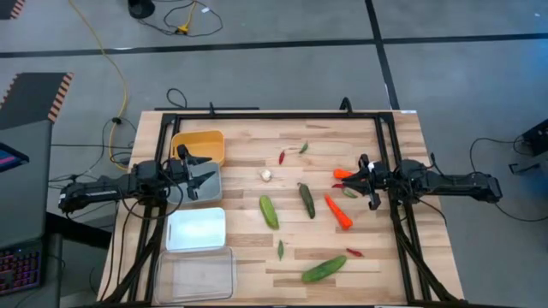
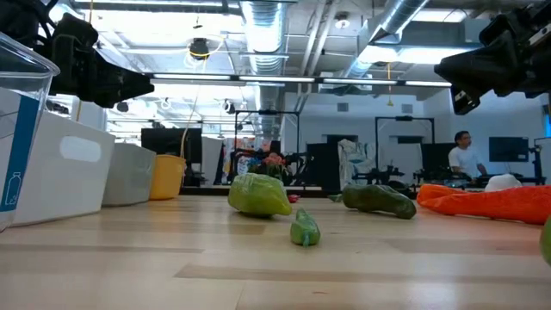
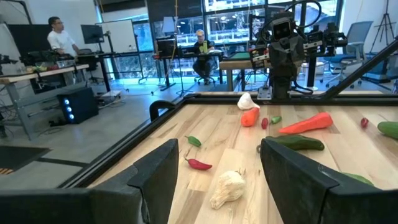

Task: Sort produce into baskets
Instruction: Put the top carrot into the orange bin

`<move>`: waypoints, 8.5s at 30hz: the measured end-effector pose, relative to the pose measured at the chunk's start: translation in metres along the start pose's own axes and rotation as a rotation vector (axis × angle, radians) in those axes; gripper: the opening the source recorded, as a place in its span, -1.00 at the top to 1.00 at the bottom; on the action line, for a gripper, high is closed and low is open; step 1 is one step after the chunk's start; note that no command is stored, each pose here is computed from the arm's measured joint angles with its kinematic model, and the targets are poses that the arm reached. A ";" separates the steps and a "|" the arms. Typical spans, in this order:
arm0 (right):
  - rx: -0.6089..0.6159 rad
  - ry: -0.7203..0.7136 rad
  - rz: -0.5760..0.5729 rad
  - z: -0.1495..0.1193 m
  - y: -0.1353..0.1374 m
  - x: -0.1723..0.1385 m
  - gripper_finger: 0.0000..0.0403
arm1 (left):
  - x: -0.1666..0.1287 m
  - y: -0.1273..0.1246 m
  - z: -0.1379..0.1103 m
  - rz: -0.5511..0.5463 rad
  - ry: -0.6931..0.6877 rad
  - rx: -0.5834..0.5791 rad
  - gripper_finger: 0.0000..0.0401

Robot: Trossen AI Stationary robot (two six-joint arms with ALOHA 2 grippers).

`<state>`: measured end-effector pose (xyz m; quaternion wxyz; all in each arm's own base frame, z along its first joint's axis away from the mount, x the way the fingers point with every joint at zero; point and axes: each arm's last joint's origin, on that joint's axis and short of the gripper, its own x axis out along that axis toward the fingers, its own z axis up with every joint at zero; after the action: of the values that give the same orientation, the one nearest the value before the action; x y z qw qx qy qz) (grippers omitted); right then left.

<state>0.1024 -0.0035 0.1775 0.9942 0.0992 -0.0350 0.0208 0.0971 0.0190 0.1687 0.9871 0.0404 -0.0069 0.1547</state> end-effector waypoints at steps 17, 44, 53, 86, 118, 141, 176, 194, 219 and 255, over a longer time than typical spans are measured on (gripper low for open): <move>0.005 -0.007 -0.028 0.000 -0.001 0.000 0.57 | 0.000 0.000 0.000 0.007 0.000 0.000 -0.07; -0.083 0.015 -0.303 0.038 -0.001 0.000 -0.59 | 0.000 0.000 0.000 0.008 0.000 0.000 -0.07; -0.142 0.491 -0.495 0.055 -0.003 0.022 -0.59 | 0.000 0.000 0.000 0.008 0.000 0.000 -0.07; 0.067 1.392 -0.631 -0.023 -0.075 0.085 -0.48 | 0.000 0.000 0.000 0.008 0.000 0.000 -0.07; -0.154 0.919 -0.504 0.056 -0.087 0.165 0.03 | 0.000 0.001 0.010 0.015 -0.098 -0.048 -0.07; -0.306 0.007 -0.255 0.138 -0.078 0.207 0.06 | 0.018 0.000 0.029 0.014 -0.242 -0.151 -0.07; -0.317 -0.095 -0.120 0.138 -0.038 0.219 0.05 | 0.189 -0.025 0.101 -0.046 -0.055 0.117 -0.07; -0.314 -0.144 -0.034 0.138 -0.011 0.223 0.05 | 0.207 -0.031 0.109 -0.118 -0.086 0.136 -0.04; -0.304 -0.050 -0.063 0.135 -0.014 0.219 -0.27 | 0.205 -0.030 0.103 -0.073 -0.003 0.145 0.61; -0.171 0.728 -0.270 0.092 -0.034 0.166 -0.29 | 0.076 0.044 0.060 0.328 1.228 0.114 0.62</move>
<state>0.2639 -0.0494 0.2727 0.9401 0.0059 0.3314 -0.0794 0.1556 0.0786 0.2342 0.7709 -0.0047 0.5624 0.2990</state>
